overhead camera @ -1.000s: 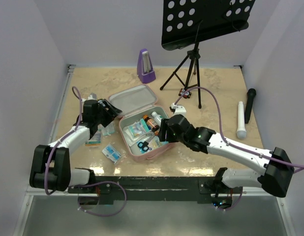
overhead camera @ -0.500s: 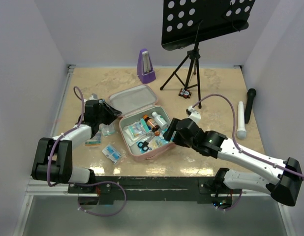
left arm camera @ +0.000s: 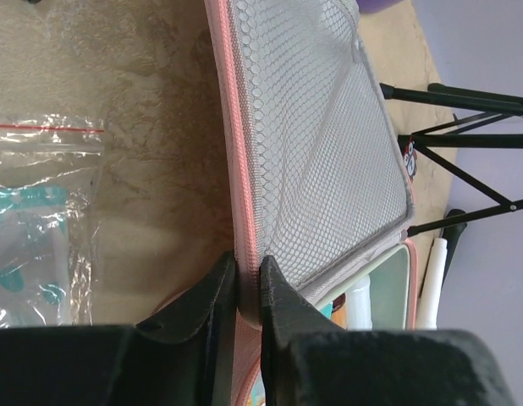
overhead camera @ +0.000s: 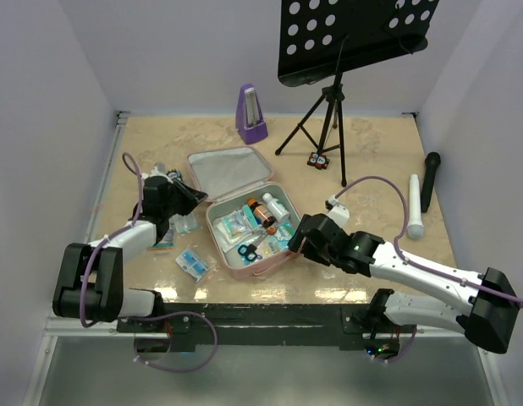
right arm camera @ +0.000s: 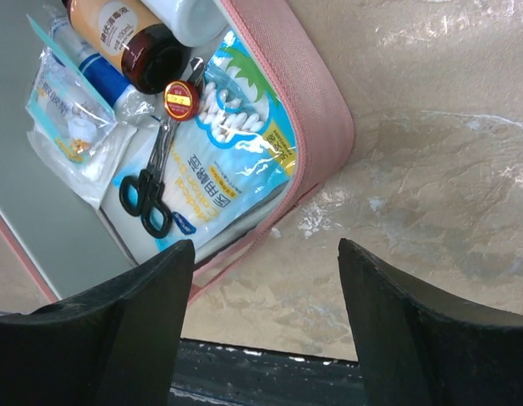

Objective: Organize the medicine kit
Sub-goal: Adjust the medicine box at the center of the board.

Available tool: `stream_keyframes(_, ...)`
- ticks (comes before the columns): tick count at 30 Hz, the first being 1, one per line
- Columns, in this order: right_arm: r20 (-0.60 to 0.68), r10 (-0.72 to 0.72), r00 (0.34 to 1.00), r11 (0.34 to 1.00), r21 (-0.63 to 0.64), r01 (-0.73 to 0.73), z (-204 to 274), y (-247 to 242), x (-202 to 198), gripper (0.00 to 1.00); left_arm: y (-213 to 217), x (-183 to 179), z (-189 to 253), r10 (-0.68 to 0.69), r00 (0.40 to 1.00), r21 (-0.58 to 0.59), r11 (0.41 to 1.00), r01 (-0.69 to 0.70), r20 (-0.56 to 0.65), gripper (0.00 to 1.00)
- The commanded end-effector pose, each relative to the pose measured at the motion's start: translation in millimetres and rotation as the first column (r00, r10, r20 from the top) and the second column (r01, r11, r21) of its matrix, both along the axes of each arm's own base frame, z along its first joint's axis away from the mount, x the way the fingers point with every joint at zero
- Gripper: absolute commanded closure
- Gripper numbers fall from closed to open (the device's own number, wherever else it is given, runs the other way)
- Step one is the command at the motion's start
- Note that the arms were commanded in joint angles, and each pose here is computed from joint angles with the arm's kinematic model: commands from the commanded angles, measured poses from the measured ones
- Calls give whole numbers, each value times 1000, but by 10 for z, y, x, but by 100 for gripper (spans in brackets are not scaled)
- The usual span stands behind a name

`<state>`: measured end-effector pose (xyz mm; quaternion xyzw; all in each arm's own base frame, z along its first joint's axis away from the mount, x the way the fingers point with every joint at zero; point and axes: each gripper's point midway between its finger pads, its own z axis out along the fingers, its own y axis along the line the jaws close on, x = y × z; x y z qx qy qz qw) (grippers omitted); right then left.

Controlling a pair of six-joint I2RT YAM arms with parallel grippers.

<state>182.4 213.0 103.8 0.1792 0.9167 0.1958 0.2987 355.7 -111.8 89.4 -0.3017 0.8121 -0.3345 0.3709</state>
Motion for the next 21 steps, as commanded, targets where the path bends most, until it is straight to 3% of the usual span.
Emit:
stream_keyframes(1,45,-69,997,997,34,68,28,13,143,30,-119,-102,200,-50,996,-23,998,52,78,98)
stream_keyframes(13,110,-73,991,996,-40,78,-59,-250,596,51,-141,-435,427,-45,988,16,999,44,146,100)
stream_keyframes(21,148,-58,987,990,-115,76,-21,-297,762,74,-155,-591,415,-41,986,42,999,34,161,100)
